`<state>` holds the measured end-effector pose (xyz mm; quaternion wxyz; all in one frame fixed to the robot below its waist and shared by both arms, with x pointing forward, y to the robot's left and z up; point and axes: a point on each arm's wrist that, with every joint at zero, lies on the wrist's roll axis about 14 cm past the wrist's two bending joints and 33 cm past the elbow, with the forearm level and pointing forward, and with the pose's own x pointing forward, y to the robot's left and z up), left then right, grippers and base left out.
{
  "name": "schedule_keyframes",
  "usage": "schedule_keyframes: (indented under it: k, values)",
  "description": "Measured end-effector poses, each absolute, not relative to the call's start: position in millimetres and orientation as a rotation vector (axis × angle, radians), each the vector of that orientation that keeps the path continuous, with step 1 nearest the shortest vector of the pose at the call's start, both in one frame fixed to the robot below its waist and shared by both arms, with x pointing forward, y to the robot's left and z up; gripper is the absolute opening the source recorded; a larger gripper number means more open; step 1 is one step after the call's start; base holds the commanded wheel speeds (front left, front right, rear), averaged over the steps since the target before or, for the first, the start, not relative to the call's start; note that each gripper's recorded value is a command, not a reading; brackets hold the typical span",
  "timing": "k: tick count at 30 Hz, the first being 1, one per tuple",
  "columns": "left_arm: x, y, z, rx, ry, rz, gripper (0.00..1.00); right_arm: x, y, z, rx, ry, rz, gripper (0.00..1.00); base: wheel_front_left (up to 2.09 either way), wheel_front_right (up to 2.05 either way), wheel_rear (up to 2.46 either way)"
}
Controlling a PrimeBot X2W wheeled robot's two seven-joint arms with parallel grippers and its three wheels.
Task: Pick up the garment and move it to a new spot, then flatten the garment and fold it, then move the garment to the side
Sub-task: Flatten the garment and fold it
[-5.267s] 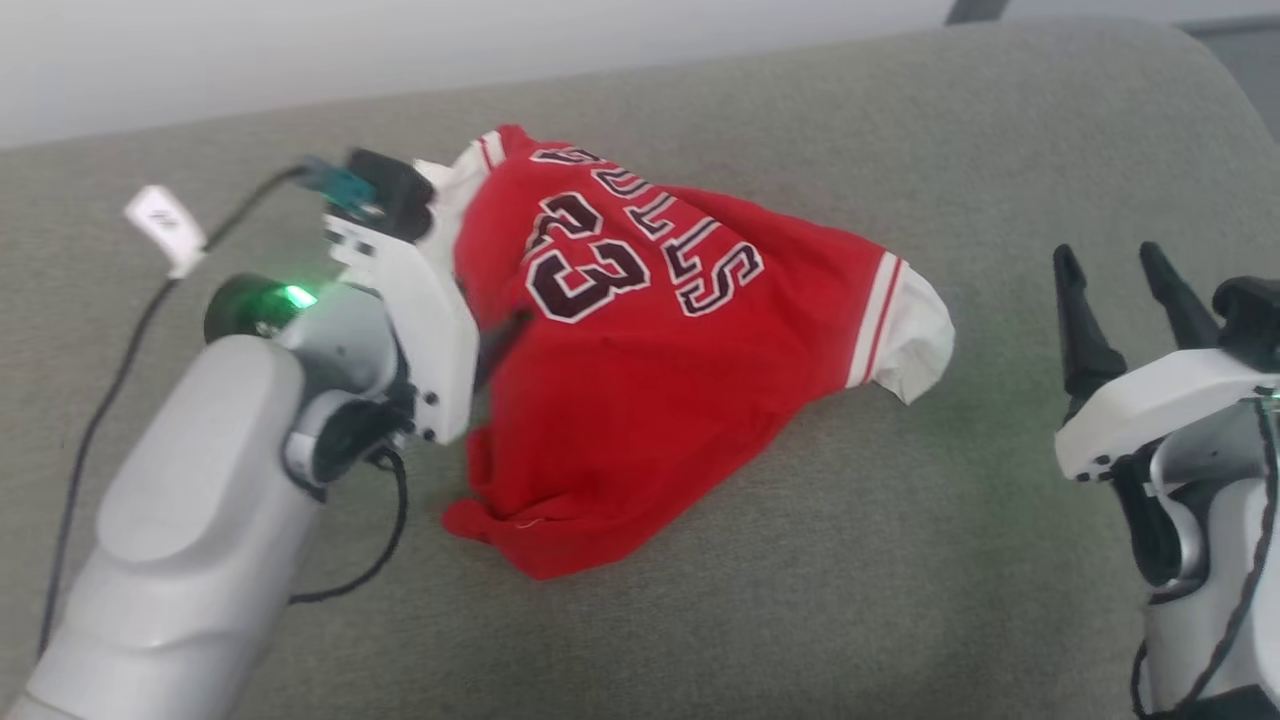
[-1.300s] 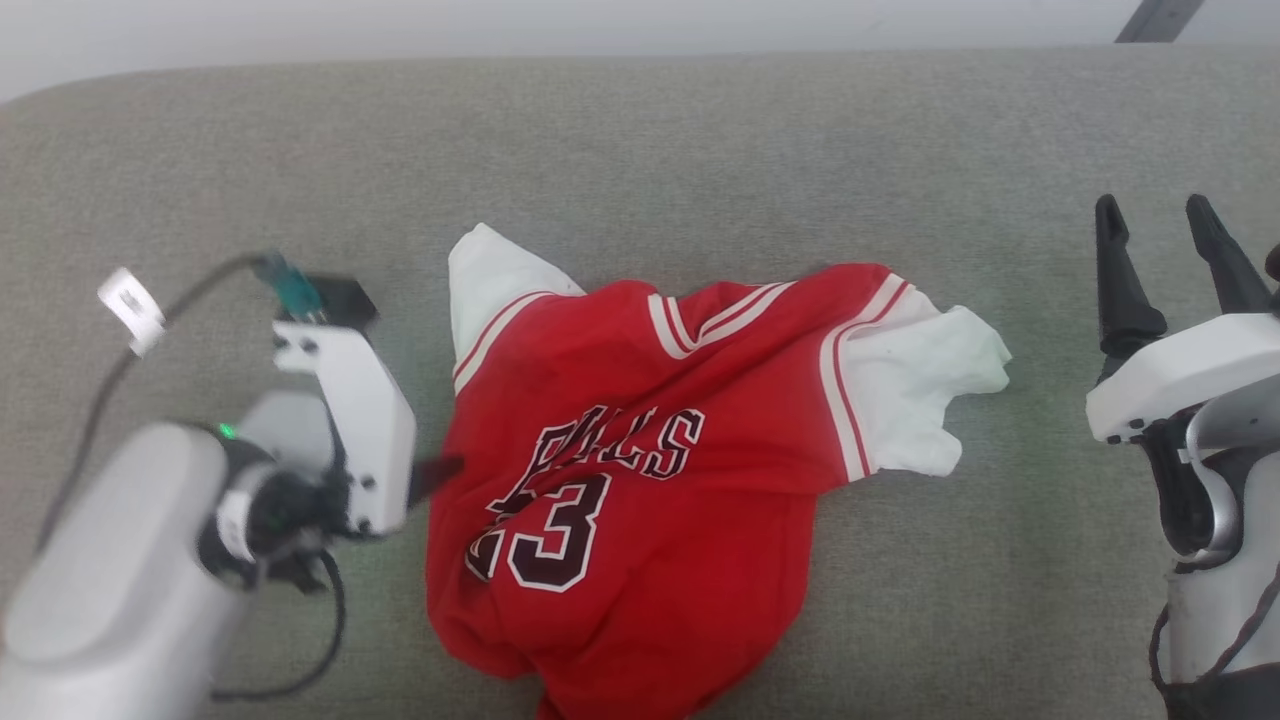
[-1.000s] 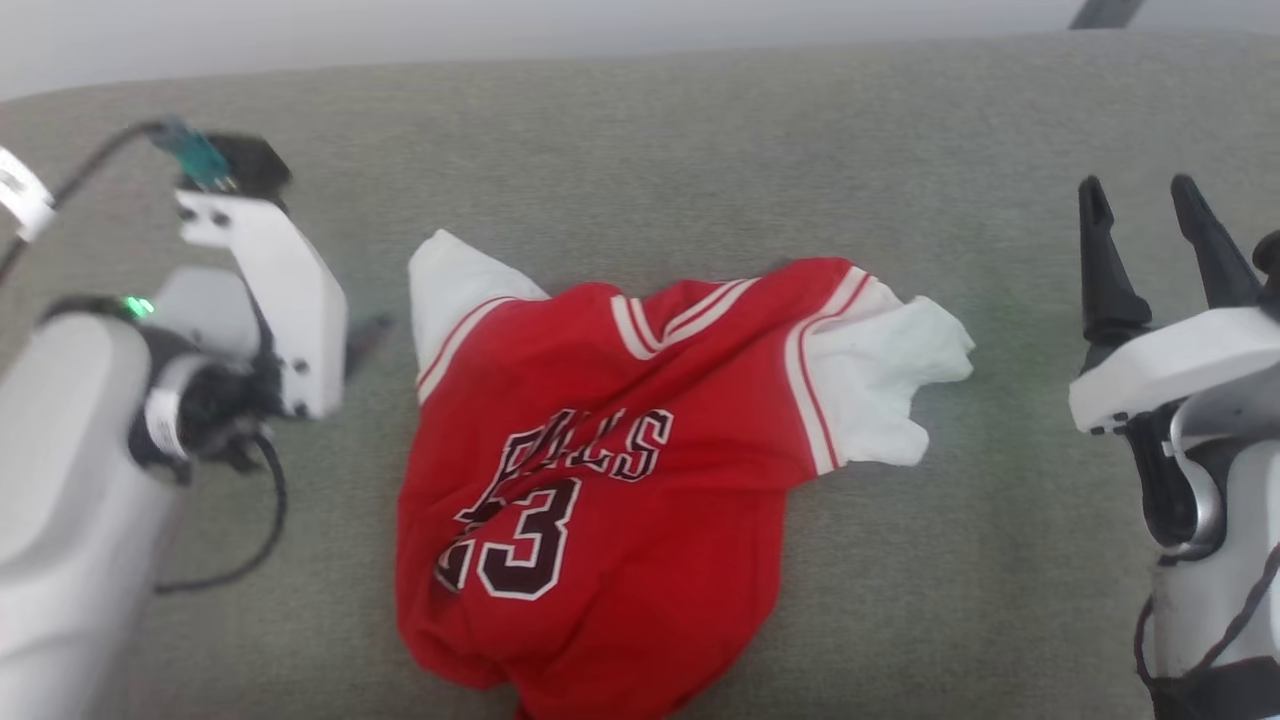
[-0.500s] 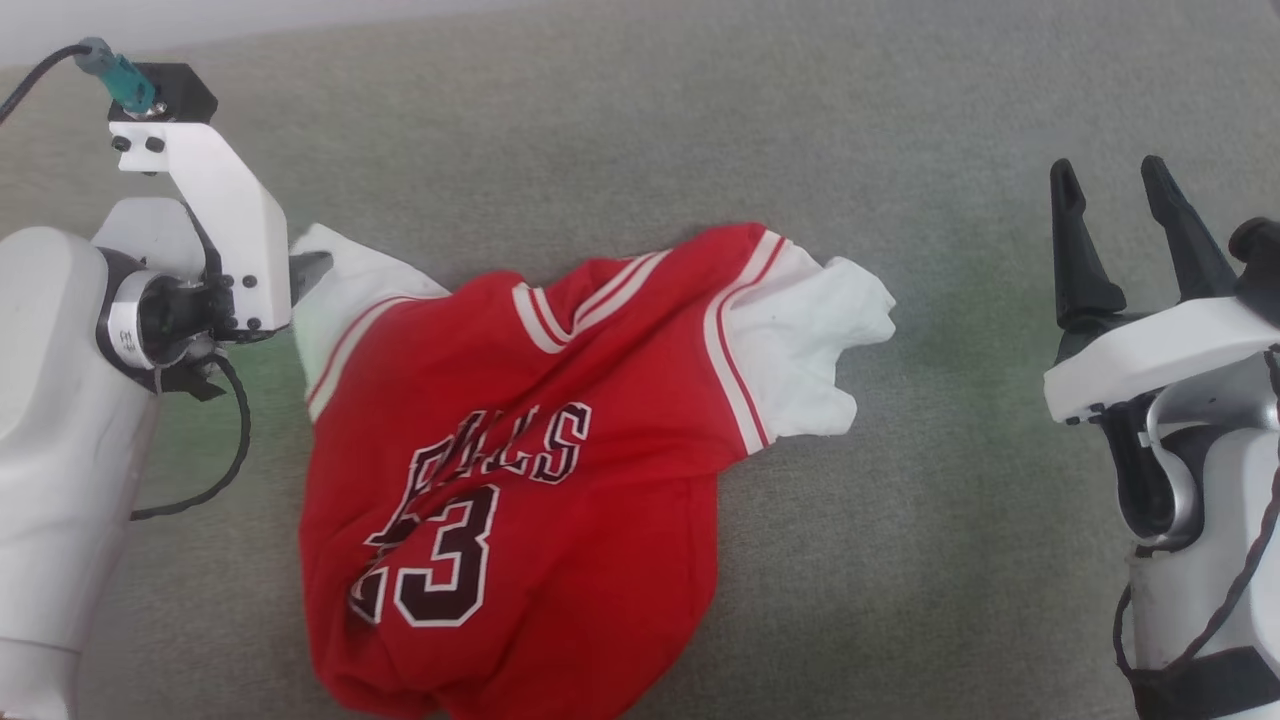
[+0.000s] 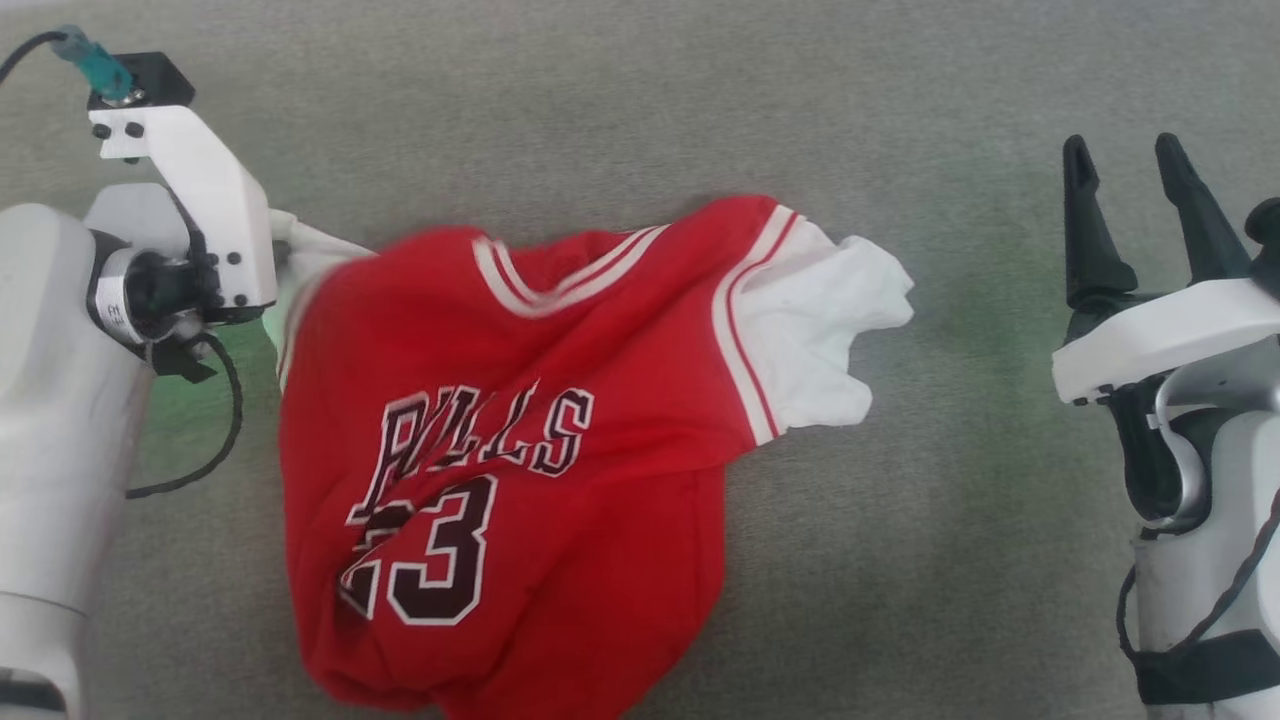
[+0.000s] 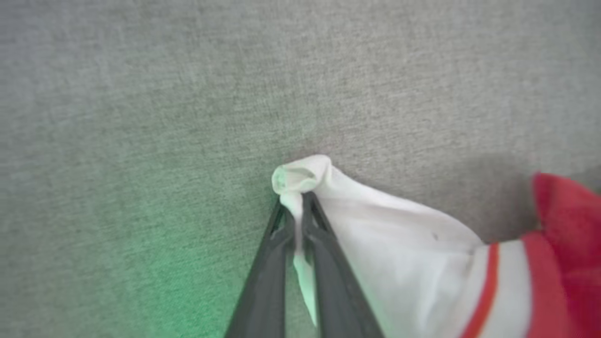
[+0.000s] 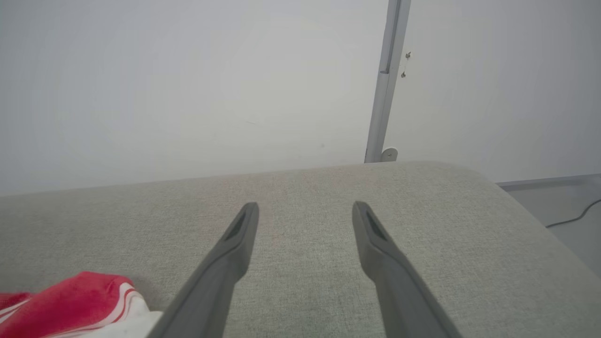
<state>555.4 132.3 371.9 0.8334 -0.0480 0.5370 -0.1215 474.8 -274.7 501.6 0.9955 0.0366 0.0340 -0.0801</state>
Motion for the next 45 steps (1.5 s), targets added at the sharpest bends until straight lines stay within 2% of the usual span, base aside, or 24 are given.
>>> schedule_keyframes:
  k: [6, 16, 22, 31, 32, 33, 34, 35, 40, 45]
  values:
    - [559, 156, 387, -0.102, 1.044, -0.214, 0.00, 480, -271, 505, 0.072, 0.056, -0.150, 1.00, 0.00, 0.00, 0.00]
    - [563, 228, 471, -0.071, 0.708, -0.097, 0.00, 483, -252, 518, 0.085, 0.033, -0.105, 1.00, 0.00, 0.00, 0.00]
    - [519, 265, 451, -0.074, 0.773, 0.001, 0.00, 485, -236, 522, 0.102, 0.031, -0.067, 1.00, 0.00, 0.00, 0.00]
    - [471, 266, 396, -0.158, 0.942, 0.039, 0.00, 484, -232, 519, 0.111, 0.044, -0.059, 1.00, 0.00, 0.00, 0.00]
    - [470, 267, 396, -0.166, 0.940, 0.042, 0.13, 484, -232, 519, 0.113, 0.044, -0.058, 1.00, 0.00, 0.00, 0.00]
    - [470, 268, 397, -0.169, 0.937, 0.043, 0.48, 484, -232, 519, 0.113, 0.044, -0.057, 1.00, 0.00, 0.00, 0.00]
    - [471, 269, 399, -0.166, 0.931, 0.046, 0.96, 484, -231, 519, 0.113, 0.046, -0.056, 1.00, 0.00, 0.00, 0.00]
    - [472, 271, 402, -0.164, 0.923, 0.048, 1.00, 483, -231, 520, 0.114, 0.046, -0.055, 1.00, 0.00, 0.00, 0.00]
    - [489, 277, 431, -0.118, 0.863, 0.026, 1.00, 481, -229, 519, 0.112, 0.056, -0.049, 1.00, 0.00, 0.00, 0.00]
    - [499, 274, 441, -0.098, 0.885, 0.011, 1.00, 481, -230, 520, 0.105, 0.056, -0.047, 1.00, 0.00, 0.00, 0.00]
